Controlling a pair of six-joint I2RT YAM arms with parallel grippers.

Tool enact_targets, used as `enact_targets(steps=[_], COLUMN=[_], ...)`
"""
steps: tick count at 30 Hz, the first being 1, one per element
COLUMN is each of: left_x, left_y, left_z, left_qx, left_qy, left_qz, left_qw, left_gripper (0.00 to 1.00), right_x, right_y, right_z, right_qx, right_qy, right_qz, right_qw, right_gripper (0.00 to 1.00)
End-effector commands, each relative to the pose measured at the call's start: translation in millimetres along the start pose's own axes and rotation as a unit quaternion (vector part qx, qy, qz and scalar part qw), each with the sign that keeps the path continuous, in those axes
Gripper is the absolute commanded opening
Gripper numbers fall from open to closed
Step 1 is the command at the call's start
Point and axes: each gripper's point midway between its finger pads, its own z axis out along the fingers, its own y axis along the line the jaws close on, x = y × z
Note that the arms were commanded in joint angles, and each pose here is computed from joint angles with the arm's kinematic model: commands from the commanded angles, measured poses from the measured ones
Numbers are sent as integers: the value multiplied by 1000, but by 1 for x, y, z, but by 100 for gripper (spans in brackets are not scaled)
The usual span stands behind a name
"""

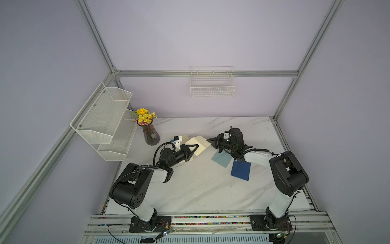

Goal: Fold the letter paper in half and place it into the envelope
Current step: Fold the letter paper.

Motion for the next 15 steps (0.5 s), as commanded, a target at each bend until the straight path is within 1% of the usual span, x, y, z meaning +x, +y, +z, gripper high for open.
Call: enact_targets(steps=[1,7,8,9,10,11,12,13,15], left_x=[3,4,5,4,4,4,5,5,6], left_y=[-17,-20,-20,-22,-22,-23,-23,-22,-24], left_z=[-5,-5,-5,-5,-6,-6,-6,-7,-7], left_qx=[23,24,23,22,18,14,9,2,-6], left_qy=[3,9,12,12,14,15,18,21,26], left_qz=[32,40,42,46,50,54,58,62,71], left_qw=[999,999,999,999,999,998,998,998,997], left_gripper=[0,0,0,0,0,0,0,0,0], right_x=[2,3,2,2,3,3,3,4,4], right_y=[8,10,11,12,11,12,11,11,14], right_z=[-9,-11,-12,-13,-15,-16,-19,-21,-25], right_qx=[-9,-7,-5,-1,11,22,40,58,82], right_qy=[-2,6,7,10,12,13,13,13,16], right_qz=[-1,-9,-14,-24,-38,-53,-73,-94,-134], right_qw=[1000,1000,1000,1000,999,998,996,994,987], right_gripper=[0,0,14,40,60,72,82,88,93])
